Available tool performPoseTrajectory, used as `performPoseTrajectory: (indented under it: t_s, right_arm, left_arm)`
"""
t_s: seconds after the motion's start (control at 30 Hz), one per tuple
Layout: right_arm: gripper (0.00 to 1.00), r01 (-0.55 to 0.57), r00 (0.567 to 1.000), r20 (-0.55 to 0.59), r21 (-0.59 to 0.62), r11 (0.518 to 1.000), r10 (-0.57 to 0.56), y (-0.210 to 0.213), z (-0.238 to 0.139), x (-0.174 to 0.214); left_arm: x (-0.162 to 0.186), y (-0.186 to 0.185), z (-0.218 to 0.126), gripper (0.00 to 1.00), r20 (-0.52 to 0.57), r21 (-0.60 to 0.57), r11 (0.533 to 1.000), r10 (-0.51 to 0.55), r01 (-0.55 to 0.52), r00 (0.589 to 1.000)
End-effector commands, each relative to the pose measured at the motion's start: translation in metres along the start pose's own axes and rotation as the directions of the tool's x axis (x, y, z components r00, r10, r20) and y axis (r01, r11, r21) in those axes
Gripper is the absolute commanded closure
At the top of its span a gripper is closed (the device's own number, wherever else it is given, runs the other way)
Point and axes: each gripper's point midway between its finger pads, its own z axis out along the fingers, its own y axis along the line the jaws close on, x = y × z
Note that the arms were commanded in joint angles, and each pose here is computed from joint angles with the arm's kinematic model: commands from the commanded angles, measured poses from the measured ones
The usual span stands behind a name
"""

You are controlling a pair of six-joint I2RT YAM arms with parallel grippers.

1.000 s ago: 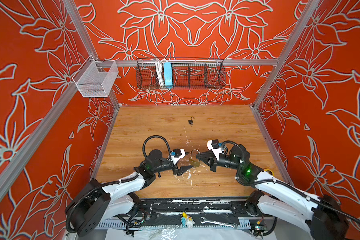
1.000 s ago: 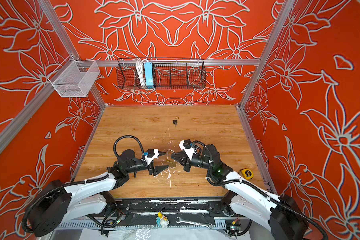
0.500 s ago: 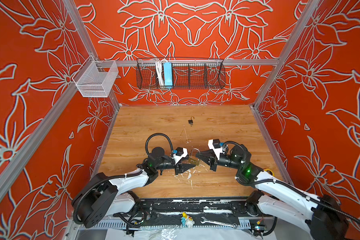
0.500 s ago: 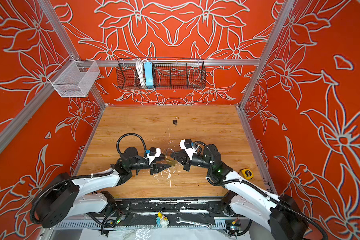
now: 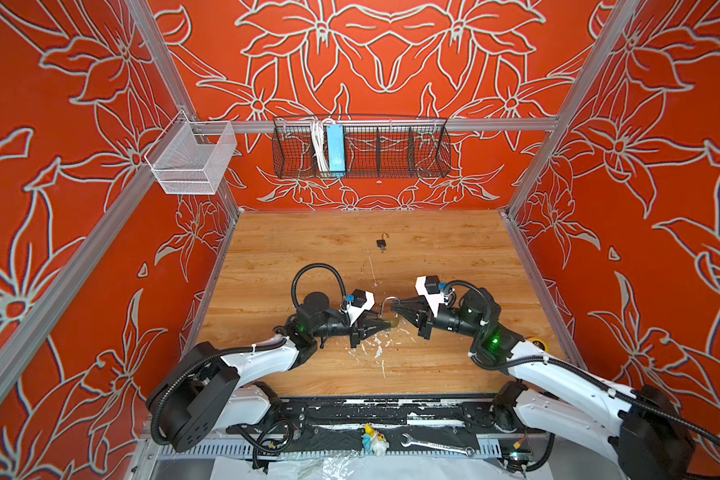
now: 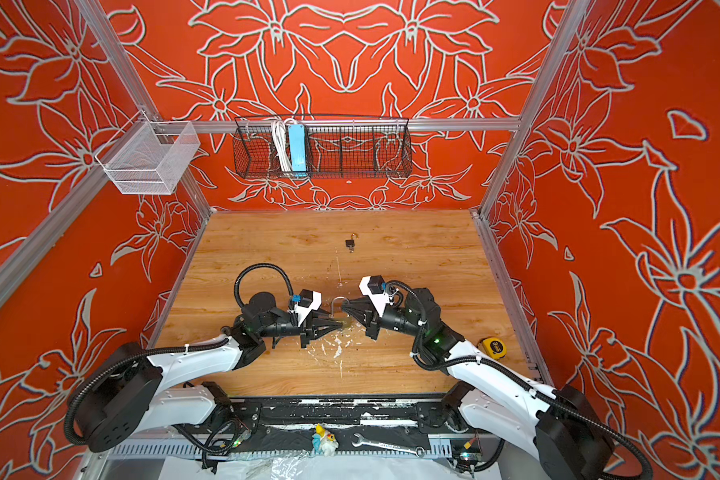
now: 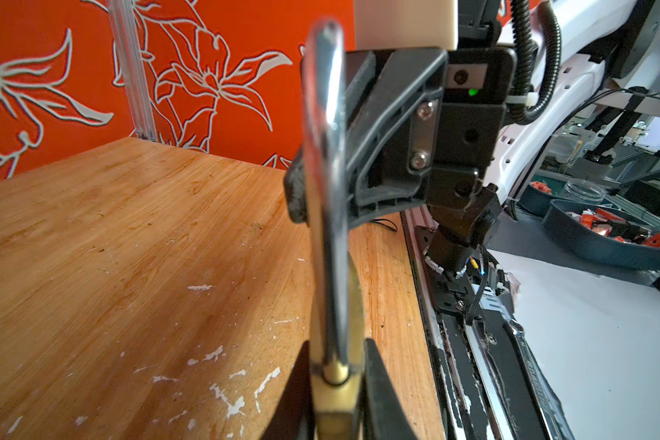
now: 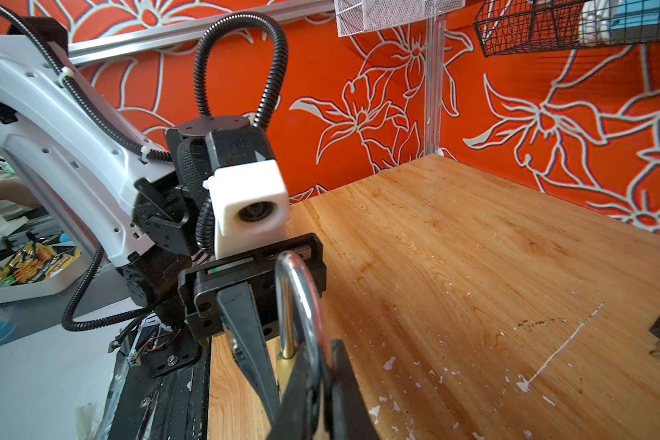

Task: Unlock with the key

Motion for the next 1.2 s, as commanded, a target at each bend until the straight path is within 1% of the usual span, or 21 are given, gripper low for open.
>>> performPoseTrajectory:
  t_s: [0.0, 0.03, 0.07, 0.1, 0.13, 0.17, 0.23, 0.3, 0.33, 0.4, 0.47, 0.5, 0.53, 0.6, 0.63, 0.7, 0.8, 0.87, 0.93, 1.07, 1.17]
  right_arm:
    - [0.49, -0.022, 0.998, 0.055, 0.202, 0.979, 0.011, -0.032, -0.006, -0.017]
    - [0.34, -0.035, 0.999, 0.045, 0.289, 0.957, 0.023, -0.046, -0.011, -0.014]
    - [0.26, -0.036, 0.999, 0.033, 0.363, 0.931, 0.025, -0.058, -0.017, -0.011]
    - [0.23, -0.035, 0.999, 0.027, 0.416, 0.909, 0.026, -0.066, -0.023, -0.01]
    - [0.21, -0.036, 0.999, 0.028, 0.459, 0.888, 0.027, -0.072, -0.028, -0.008]
    - [0.21, -0.038, 0.999, 0.034, 0.48, 0.877, 0.024, -0.075, -0.032, -0.006]
    - [0.22, -0.034, 0.999, 0.041, 0.483, 0.875, 0.016, -0.074, -0.032, -0.004]
    - [0.23, -0.014, 1.0, 0.025, 0.48, 0.877, 0.002, -0.071, -0.028, -0.003]
    - [0.24, 0.004, 1.0, 0.011, 0.476, 0.879, -0.01, -0.068, -0.025, -0.001]
    - [0.29, 0.048, 0.999, -0.013, 0.464, 0.885, -0.047, -0.06, -0.018, 0.003]
    - [0.32, 0.108, 0.994, -0.054, 0.449, 0.887, -0.094, -0.048, -0.009, 0.007]
    - [0.32, 0.136, 0.991, -0.072, 0.447, 0.884, -0.116, -0.045, -0.005, 0.008]
    - [0.32, 0.157, 0.987, -0.087, 0.442, 0.883, -0.132, -0.041, -0.002, 0.01]
    - [0.32, 0.175, 0.984, -0.102, 0.429, 0.886, -0.145, -0.036, 0.004, 0.013]
    - [0.32, 0.181, 0.983, -0.11, 0.42, 0.889, -0.147, -0.034, 0.007, 0.016]
    - [0.32, 0.192, 0.98, -0.13, 0.407, 0.893, -0.152, -0.03, 0.013, 0.022]
    - [0.32, 0.212, 0.973, -0.166, 0.397, 0.893, -0.158, -0.027, 0.024, 0.03]
    - [0.32, 0.216, 0.971, -0.186, 0.404, 0.889, -0.151, -0.028, 0.03, 0.034]
    - [0.32, 0.216, 0.969, -0.204, 0.428, 0.878, -0.139, -0.032, 0.034, 0.037]
    - [0.34, 0.217, 0.967, -0.217, 0.424, 0.879, -0.134, -0.032, 0.039, 0.042]
    - [0.38, 0.224, 0.963, -0.236, 0.427, 0.876, -0.131, -0.032, 0.043, 0.045]
  left_arm:
    - [-0.029, 0.013, 0.0, 1.0, 0.084, -0.092, 0.996, 0.021, -0.013, 0.996]
    - [-0.03, 0.026, -0.003, 1.0, 0.09, -0.163, 0.986, -0.01, 0.024, 0.996]
    - [-0.03, 0.037, -0.005, 1.0, 0.092, -0.229, 0.971, -0.042, 0.062, 0.995]
    - [-0.031, 0.046, -0.008, 1.0, 0.096, -0.281, 0.955, -0.069, 0.094, 0.993]
    - [-0.031, 0.057, -0.012, 1.0, 0.107, -0.343, 0.929, -0.11, 0.141, 0.988]
    - [-0.033, 0.066, -0.016, 1.0, 0.132, -0.395, 0.899, -0.149, 0.19, 0.98]
    - [-0.035, 0.074, -0.022, 1.0, 0.193, -0.43, 0.864, -0.195, 0.262, 0.962]
    - [-0.039, 0.076, -0.027, 1.0, 0.278, -0.418, 0.844, -0.233, 0.335, 0.932]
    - [-0.042, 0.078, -0.031, 1.0, 0.324, -0.413, 0.827, -0.258, 0.381, 0.91]
    - [-0.047, 0.082, -0.038, 1.0, 0.398, -0.406, 0.787, -0.304, 0.464, 0.865]
    - [-0.045, 0.096, -0.047, 1.0, 0.464, -0.439, 0.68, -0.387, 0.587, 0.797]
    - [-0.043, 0.1, -0.049, 1.0, 0.474, -0.454, 0.639, -0.417, 0.621, 0.776]
    - [-0.043, 0.102, -0.05, 1.0, 0.473, -0.465, 0.615, -0.436, 0.637, 0.766]
    - [-0.049, 0.097, -0.05, 1.0, 0.476, -0.443, 0.632, -0.436, 0.636, 0.764]
    - [-0.051, 0.096, -0.052, 1.0, 0.492, -0.429, 0.632, -0.436, 0.645, 0.754]
    - [-0.052, 0.096, -0.057, 1.0, 0.521, -0.42, 0.611, -0.443, 0.671, 0.73]
    - [-0.051, 0.099, -0.058, 1.0, 0.535, -0.421, 0.57, -0.471, 0.705, 0.701]
    - [-0.05, 0.099, -0.056, 1.0, 0.54, -0.403, 0.545, -0.506, 0.735, 0.672]
    - [-0.049, 0.097, -0.05, 1.0, 0.537, -0.375, 0.533, -0.542, 0.758, 0.647]
    - [-0.05, 0.09, -0.039, 1.0, 0.513, -0.365, 0.544, -0.56, 0.756, 0.651]
    - [-0.049, 0.086, -0.033, 1.0, 0.504, -0.372, 0.553, -0.554, 0.745, 0.663]
